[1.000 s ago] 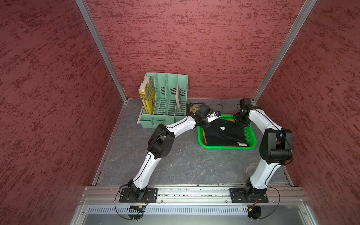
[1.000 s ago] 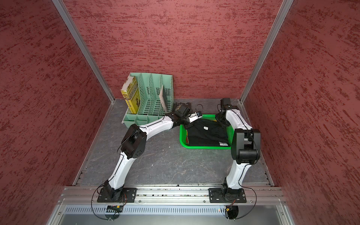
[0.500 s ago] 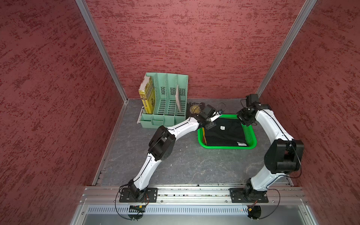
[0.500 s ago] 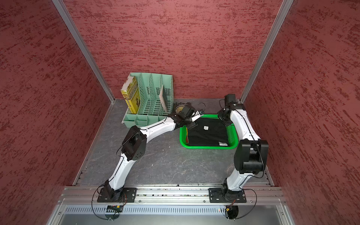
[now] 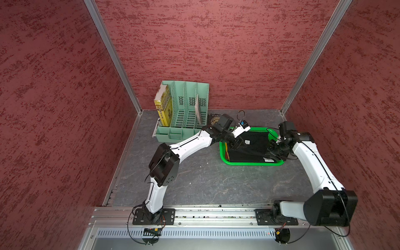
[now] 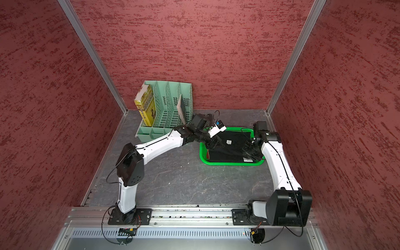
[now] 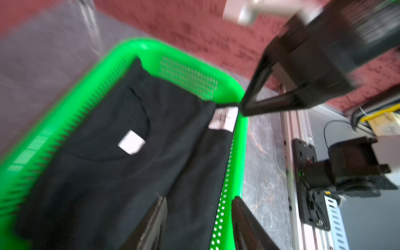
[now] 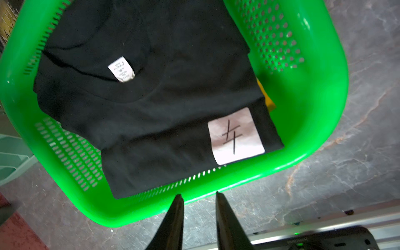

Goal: Put the folded t-shirts into the basket
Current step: Place the T-shirt in the bin, then move the bin to the center of the board.

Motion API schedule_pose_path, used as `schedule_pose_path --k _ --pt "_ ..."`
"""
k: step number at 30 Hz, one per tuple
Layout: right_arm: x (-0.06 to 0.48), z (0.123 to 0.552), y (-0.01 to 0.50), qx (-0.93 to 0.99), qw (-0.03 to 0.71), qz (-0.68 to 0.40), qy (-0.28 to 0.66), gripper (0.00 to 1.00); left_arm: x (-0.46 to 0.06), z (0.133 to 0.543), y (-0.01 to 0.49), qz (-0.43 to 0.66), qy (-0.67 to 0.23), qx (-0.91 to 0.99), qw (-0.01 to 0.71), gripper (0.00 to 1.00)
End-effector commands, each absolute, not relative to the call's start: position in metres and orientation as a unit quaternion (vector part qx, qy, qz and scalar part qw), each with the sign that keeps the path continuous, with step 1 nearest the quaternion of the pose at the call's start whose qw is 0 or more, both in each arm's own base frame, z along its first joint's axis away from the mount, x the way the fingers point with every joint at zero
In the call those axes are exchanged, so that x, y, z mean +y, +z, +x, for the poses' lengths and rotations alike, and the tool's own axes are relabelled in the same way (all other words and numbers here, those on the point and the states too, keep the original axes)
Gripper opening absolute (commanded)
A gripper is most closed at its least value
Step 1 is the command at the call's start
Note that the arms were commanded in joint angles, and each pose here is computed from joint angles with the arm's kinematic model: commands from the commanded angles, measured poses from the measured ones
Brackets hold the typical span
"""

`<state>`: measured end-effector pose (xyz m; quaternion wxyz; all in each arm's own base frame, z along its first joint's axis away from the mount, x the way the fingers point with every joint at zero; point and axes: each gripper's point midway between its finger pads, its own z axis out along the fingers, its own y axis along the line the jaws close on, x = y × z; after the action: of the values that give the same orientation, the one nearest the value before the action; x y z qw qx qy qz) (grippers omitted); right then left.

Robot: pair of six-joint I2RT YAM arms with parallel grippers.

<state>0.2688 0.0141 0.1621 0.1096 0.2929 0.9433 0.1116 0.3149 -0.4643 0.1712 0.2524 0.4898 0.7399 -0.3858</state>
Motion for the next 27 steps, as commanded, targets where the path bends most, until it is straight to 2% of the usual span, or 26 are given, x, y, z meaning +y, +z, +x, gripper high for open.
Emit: schedule_pose_path --k 1,6,10,18,27 --pt "0.004 0.264 0.145 0.948 0.091 0.295 0.080 0.26 -0.469 0.299 0.135 0.507 -0.397 0.743 0.182 0.48" --pt "-0.002 0.276 0.111 0.945 0.045 0.319 0.059 0.12 -0.465 0.310 0.092 0.514 -0.326 0.775 0.169 0.47" --pt "-0.022 0.273 0.088 0.933 0.029 0.358 0.014 0.09 -0.456 0.312 0.068 0.515 -0.280 0.795 0.157 0.46" --pt "-0.037 0.273 0.045 0.915 -0.016 0.402 0.012 0.07 -0.443 0.319 0.059 0.497 -0.262 0.812 0.155 0.46" --pt "-0.030 0.262 0.060 0.918 0.007 0.395 0.034 0.14 -0.403 0.309 0.077 0.447 -0.275 0.836 0.162 0.47"
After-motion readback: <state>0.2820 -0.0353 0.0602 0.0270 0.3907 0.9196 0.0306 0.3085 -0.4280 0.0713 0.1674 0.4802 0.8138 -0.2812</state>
